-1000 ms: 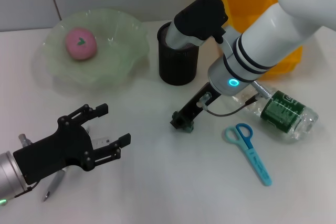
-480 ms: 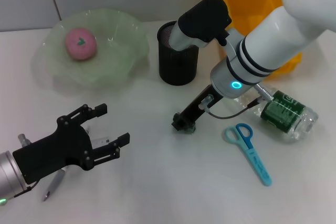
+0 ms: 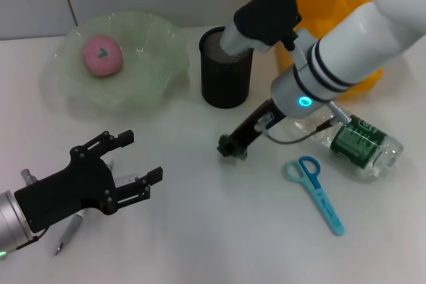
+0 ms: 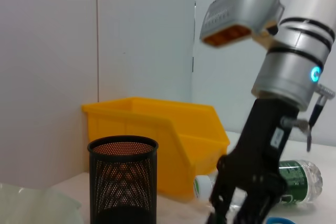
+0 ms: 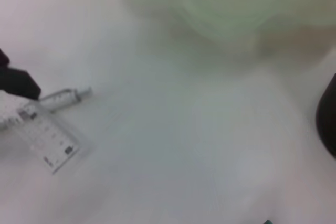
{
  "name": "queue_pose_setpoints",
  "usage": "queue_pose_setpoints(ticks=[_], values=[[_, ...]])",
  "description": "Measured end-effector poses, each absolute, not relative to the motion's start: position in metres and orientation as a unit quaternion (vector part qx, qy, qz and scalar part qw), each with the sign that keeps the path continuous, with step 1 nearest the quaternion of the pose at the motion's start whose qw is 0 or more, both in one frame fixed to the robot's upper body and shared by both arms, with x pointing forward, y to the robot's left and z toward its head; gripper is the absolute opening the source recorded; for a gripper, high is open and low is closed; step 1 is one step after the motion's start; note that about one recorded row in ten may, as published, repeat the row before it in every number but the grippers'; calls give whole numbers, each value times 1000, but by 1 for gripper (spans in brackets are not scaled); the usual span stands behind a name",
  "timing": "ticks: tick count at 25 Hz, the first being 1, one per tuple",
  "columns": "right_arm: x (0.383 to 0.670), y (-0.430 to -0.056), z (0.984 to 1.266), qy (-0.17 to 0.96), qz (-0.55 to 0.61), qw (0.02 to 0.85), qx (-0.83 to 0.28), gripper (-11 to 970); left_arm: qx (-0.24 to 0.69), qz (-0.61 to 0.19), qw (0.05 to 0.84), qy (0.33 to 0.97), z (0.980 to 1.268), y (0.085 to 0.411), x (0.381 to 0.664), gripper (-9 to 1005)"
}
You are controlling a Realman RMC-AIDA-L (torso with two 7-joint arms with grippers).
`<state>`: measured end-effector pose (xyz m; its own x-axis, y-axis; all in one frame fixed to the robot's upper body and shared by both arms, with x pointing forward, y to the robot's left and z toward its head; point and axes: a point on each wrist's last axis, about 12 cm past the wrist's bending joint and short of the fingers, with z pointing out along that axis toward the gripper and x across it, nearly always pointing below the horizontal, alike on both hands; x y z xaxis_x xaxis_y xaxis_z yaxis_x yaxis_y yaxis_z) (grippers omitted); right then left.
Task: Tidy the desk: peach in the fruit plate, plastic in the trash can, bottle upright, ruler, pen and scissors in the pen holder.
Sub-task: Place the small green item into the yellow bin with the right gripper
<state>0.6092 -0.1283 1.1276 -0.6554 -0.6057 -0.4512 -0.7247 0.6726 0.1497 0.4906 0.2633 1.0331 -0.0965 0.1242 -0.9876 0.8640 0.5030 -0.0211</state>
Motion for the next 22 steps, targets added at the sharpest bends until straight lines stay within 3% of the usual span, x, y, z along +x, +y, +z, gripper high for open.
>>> queue_pose_setpoints(ticks=[7,14,22], values=[[607,-156,1165,890,180,250,-337,424,372,-331,559,663,1033,263,491,859],[612,-231,1195,901,112,342,-242,423,372,-332,559,662,1033,262,491,859],[624,-274,1200,889,79,406,-195,423,371,-336,557,663,1033,261,491,859]])
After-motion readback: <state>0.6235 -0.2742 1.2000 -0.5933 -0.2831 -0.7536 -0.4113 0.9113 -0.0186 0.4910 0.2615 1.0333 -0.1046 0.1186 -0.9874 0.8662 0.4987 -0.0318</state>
